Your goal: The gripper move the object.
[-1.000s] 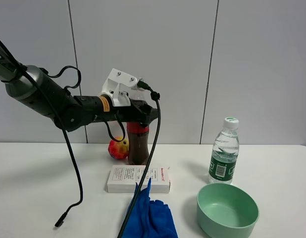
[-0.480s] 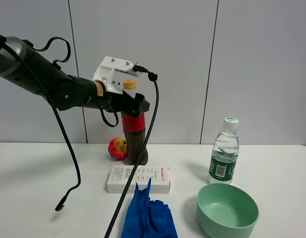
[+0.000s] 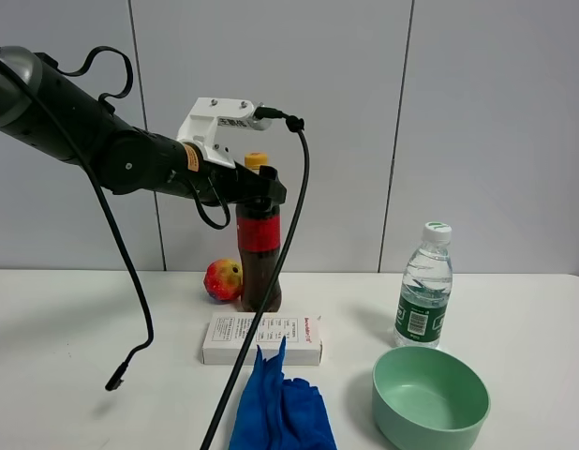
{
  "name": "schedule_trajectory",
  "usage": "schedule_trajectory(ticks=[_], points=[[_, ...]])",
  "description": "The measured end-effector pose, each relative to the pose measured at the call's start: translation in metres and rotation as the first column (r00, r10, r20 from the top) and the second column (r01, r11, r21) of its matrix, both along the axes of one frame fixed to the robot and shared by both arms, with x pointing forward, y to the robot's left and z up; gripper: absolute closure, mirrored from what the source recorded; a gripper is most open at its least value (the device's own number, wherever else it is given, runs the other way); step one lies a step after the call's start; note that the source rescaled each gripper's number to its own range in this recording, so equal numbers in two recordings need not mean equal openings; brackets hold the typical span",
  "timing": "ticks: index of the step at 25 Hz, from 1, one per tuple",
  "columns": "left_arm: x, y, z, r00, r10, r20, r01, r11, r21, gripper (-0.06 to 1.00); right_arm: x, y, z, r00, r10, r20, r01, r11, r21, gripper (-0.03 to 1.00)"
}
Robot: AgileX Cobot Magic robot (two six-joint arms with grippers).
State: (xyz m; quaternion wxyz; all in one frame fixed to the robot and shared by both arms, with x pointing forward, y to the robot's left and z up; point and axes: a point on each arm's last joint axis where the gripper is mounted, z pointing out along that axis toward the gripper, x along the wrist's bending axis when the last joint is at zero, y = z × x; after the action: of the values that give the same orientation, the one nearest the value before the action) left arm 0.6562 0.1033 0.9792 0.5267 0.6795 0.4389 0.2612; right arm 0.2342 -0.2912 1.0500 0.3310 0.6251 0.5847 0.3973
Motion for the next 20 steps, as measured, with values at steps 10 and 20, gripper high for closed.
schedule_trajectory(ticks=[10,20], points=[[-0.015,-0.011,0.015,0.998,0.008,-0.069,-0.005,0.999,0.042,0.11,0.0,0.0,0.0,1.0,0.0,0.0,0.0,1.0,0.0,-0.03],[-0.033,0.0,0.026,0.965,0.105,-0.241,-0.068,0.985,0.157,0.11,0.0,0.0,0.0,1.0,0.0,0.0,0.0,1.0,0.0,-0.03]])
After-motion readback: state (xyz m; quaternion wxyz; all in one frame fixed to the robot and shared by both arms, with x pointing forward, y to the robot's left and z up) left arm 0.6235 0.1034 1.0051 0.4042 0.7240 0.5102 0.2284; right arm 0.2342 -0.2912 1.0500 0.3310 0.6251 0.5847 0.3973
